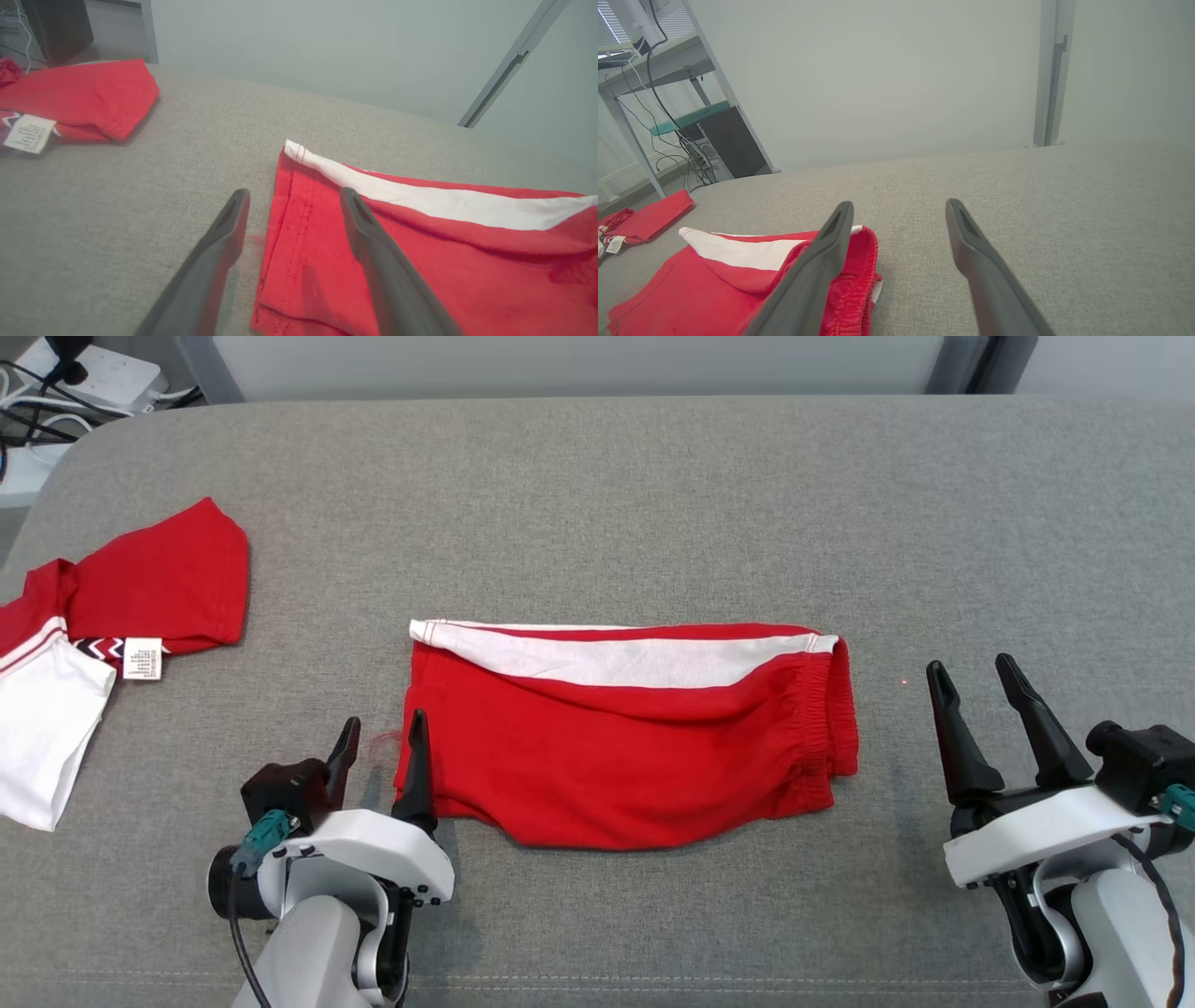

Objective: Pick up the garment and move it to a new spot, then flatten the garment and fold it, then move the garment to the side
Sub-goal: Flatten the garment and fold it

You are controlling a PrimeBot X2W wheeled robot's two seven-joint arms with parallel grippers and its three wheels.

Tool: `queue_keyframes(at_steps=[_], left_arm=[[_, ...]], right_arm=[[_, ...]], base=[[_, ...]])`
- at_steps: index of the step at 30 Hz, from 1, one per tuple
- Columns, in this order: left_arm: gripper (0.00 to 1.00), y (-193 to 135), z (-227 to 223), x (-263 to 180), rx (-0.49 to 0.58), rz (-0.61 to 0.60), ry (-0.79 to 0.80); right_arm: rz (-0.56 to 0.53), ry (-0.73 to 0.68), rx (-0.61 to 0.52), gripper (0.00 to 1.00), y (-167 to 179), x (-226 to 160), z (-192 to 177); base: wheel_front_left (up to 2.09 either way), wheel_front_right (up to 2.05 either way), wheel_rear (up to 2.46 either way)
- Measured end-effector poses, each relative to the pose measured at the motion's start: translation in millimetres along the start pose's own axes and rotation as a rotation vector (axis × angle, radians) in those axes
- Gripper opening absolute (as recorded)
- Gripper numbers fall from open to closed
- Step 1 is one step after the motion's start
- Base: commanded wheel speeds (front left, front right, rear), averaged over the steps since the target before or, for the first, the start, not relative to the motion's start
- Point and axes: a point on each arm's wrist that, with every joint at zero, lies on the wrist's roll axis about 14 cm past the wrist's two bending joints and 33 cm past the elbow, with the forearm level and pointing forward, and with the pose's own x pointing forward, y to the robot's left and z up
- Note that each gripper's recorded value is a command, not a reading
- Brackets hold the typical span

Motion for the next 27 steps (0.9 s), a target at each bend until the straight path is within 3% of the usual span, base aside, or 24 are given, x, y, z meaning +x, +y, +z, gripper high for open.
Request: queue_keyframes(at_steps=[4, 21, 27], left_arm=[[1.0, 1.1, 18.5, -11.4, 0.067, -0.01, -0.07], [1.0, 27.7, 45.7, -63.1, 0.151, 0.043, -0.195], [1.0, 34.5, 42.3, -71.2, 0.16, 0.057, -0.191]], right_arm=[[0.026, -0.018, -0.006, 1.0, 10.6, -1.0, 8.0], [0.086, -0.021, -0.016, 1.0, 45.5, -13.6, 9.5], [0.081, 0.041, -0.048, 1.0, 45.1, -22.2, -11.8]], base=[[0.0, 0.0, 0.0], [0.0, 0.0, 0.0], [0.0, 0.0, 0.0]])
